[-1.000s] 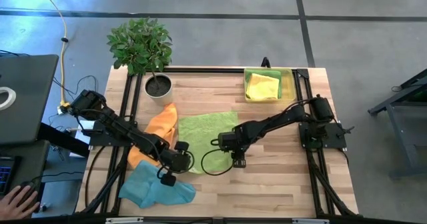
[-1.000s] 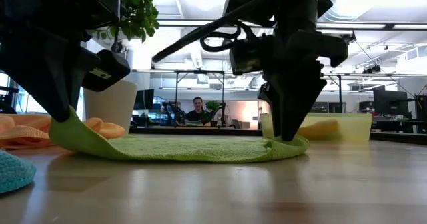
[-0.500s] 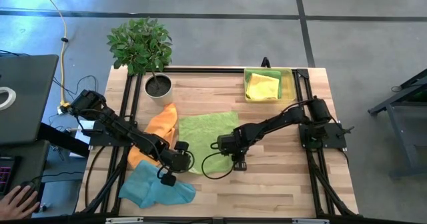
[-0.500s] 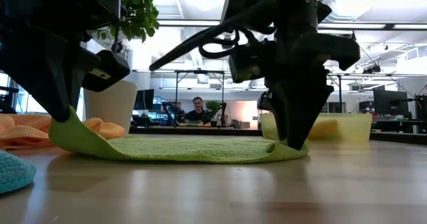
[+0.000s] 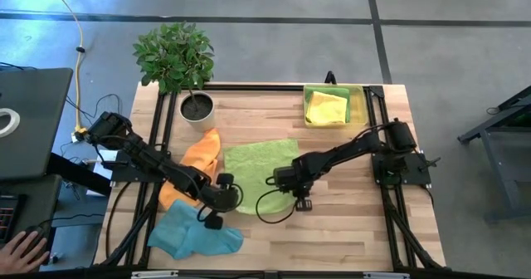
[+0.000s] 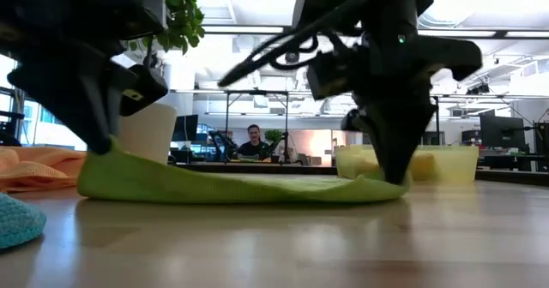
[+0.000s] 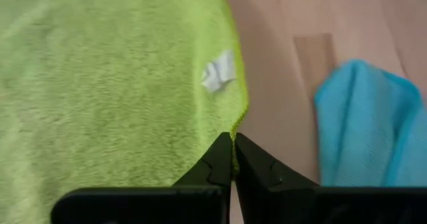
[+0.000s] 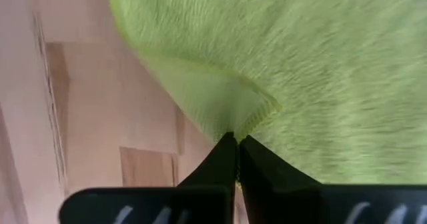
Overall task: Fold microfiber towels
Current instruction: Fold the light green microfiber towel
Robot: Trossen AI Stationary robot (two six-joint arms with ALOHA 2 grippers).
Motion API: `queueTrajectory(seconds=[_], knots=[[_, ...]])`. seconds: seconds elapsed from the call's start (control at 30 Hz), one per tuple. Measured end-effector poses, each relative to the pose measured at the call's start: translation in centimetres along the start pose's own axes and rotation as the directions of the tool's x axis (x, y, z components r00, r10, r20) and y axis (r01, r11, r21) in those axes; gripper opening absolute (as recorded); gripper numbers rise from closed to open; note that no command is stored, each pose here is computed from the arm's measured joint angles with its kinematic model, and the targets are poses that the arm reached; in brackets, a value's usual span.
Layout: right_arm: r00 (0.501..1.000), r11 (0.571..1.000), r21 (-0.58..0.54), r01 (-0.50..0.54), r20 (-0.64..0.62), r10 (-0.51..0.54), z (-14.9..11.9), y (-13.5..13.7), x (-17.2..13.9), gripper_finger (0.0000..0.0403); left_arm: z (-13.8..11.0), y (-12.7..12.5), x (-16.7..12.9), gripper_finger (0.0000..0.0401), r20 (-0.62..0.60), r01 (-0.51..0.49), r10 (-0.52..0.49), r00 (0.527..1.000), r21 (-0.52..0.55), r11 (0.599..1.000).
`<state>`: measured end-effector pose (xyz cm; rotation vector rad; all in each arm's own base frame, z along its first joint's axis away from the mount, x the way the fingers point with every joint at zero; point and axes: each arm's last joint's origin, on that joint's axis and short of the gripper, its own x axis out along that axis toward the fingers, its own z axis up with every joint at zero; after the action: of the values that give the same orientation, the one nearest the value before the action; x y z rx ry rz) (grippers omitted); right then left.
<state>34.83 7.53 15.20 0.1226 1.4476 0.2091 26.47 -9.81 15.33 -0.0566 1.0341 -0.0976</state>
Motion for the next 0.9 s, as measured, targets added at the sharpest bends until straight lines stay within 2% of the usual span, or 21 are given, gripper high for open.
queueTrajectory(seconds=[0.2, 0.3, 0.5, 0.7, 0.77, 0.9], knots=[[0.987, 0.991, 0.016, 0.132, 0.089, -0.133, -0.2, 0.0, -2.7, 0.0001, 0.6, 1.0, -0.2, 0.0001, -0.002, -0.08, 0.08, 0.997, -0.053, 0.995], [0.964, 0.97, 0.069, 0.233, 0.117, -0.239, -0.4, -0.1, -3.7, 0.0001, 0.4, 1.7, -0.4, 0.0001, -0.049, -0.176, 0.173, 0.984, -0.065, 0.982], [0.9, 0.898, 0.2, 0.393, 0.117, -0.42, -0.3, -1.3, -3.4, 0.0001, -0.2, 3.8, -0.7, 0.0001, -0.116, -0.396, 0.383, 0.917, -0.134, 0.908], [0.8, 0.79, 0.287, 0.543, 0.11, -0.59, -0.1, -3.4, -3.9, 0.0001, 0.1, 5.9, -0.9, 0.0001, -0.109, -0.539, 0.528, 0.842, -0.143, 0.83], [0.781, 0.765, 0.312, 0.564, 0.101, -0.617, -0.1, -4.2, -4.1, 0.0001, 0.2, 6.7, -1.0, 0.0001, -0.116, -0.569, 0.557, 0.822, -0.133, 0.812], [0.783, 0.746, 0.38, 0.547, 0.083, -0.616, 0.0, -5.8, -4.4, 0.0, 0.3, 8.1, -1.1, 0.0001, -0.134, -0.607, 0.592, 0.795, -0.141, 0.782]])
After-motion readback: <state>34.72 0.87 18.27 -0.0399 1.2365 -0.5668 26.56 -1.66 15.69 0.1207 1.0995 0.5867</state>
